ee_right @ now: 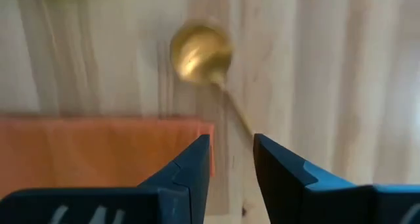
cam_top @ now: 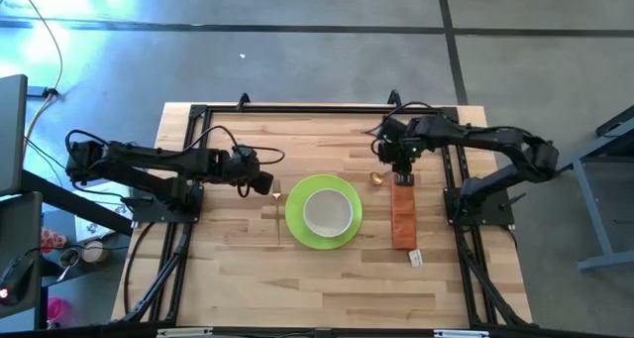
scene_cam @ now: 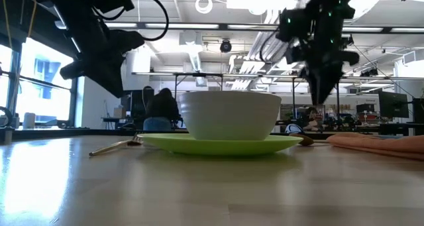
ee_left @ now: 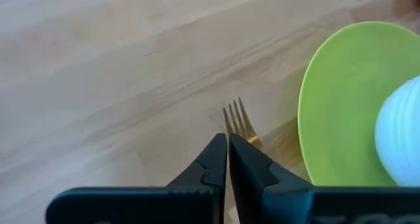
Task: Set table place
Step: Place the fork to the left of the green plate, then place the spoon inside the white bowl
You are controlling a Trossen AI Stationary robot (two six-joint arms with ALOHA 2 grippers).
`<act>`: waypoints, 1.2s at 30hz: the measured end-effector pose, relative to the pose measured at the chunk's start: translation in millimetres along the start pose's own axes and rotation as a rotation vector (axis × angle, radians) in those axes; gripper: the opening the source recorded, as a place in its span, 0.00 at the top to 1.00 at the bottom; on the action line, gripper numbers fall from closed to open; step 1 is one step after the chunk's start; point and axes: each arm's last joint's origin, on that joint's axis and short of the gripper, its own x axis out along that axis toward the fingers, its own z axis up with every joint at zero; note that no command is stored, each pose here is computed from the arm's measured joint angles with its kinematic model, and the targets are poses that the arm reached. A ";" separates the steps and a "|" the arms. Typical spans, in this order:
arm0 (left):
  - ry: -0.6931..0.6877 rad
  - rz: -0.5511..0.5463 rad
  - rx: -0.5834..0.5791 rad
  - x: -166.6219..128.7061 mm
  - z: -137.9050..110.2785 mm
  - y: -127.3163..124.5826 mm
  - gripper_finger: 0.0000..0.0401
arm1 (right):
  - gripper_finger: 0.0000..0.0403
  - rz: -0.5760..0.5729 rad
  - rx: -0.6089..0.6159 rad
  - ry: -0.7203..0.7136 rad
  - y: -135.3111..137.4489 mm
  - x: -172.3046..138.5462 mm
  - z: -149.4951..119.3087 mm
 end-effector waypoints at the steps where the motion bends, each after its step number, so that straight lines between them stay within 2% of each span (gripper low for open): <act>1: 0.002 -0.002 -0.001 0.0 -0.1 -0.1 0.98 | 0.73 0.007 -0.023 0.014 -0.1 7.1 -2.9; 7: 0.003 -0.002 -0.006 0.0 -0.1 -0.1 0.98 | 0.73 0.014 -0.105 0.035 -3.3 38.6 -19.0; 11: 0.008 -0.007 -0.017 0.0 -0.2 -0.3 0.98 | 0.73 0.000 -0.119 0.025 -8.8 50.2 -28.9; 22: 0.008 -0.007 -0.036 0.0 -0.2 -0.3 0.98 | 0.73 -0.037 -0.128 0.000 -32.8 56.2 -42.9; 26: 0.007 -0.007 -0.037 0.0 -0.1 -0.3 0.98 | 0.73 0.016 -0.103 0.022 -37.0 66.5 -45.4; 36: 0.007 -0.007 -0.038 0.0 -0.1 -0.4 0.98 | 0.73 0.084 -0.133 0.078 -42.1 95.3 -41.7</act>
